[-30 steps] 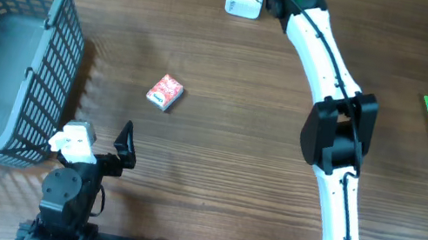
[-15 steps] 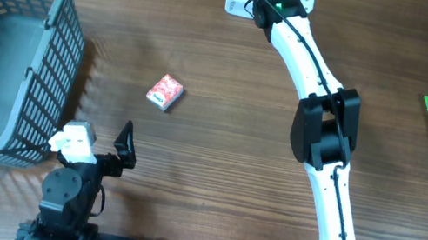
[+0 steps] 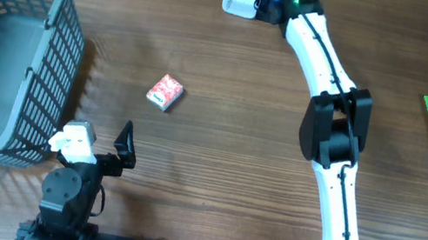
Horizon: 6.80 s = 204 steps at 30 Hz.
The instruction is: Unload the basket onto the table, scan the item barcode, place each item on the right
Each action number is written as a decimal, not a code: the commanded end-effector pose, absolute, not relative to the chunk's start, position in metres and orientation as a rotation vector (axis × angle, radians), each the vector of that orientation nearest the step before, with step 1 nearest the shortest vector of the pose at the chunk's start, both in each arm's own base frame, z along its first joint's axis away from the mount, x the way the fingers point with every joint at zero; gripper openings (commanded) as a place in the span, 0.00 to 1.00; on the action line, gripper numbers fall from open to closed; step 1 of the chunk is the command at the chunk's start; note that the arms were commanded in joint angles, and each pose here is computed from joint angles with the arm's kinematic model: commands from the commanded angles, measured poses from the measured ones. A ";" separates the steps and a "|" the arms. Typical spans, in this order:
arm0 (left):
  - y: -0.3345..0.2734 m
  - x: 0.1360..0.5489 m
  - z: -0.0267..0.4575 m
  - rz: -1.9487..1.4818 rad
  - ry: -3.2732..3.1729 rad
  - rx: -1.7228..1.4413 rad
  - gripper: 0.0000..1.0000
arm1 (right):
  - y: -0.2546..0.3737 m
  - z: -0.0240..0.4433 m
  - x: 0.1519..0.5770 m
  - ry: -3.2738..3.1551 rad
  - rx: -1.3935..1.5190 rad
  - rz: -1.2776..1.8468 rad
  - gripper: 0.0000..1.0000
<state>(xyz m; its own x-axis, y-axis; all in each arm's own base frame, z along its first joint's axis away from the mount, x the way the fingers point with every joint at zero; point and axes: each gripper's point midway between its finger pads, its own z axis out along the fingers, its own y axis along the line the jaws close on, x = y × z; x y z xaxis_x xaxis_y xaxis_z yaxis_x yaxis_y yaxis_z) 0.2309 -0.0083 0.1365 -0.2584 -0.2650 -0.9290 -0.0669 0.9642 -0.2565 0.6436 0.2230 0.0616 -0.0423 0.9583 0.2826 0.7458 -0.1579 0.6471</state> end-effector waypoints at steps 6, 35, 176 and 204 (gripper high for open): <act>-0.008 0.231 0.135 -0.197 1.827 -0.256 1.00 | 0.206 0.050 0.597 1.799 2.132 0.712 0.05; -0.008 0.231 0.135 -0.197 1.827 -0.256 1.00 | 0.104 0.145 0.442 3.055 0.623 0.449 0.99; -0.008 0.231 0.135 -0.197 1.827 -0.256 1.00 | -0.005 0.476 0.027 1.500 0.299 -0.008 0.99; -0.008 0.231 0.135 -0.197 1.827 -0.256 1.00 | -0.029 0.176 0.245 1.529 0.342 0.166 1.00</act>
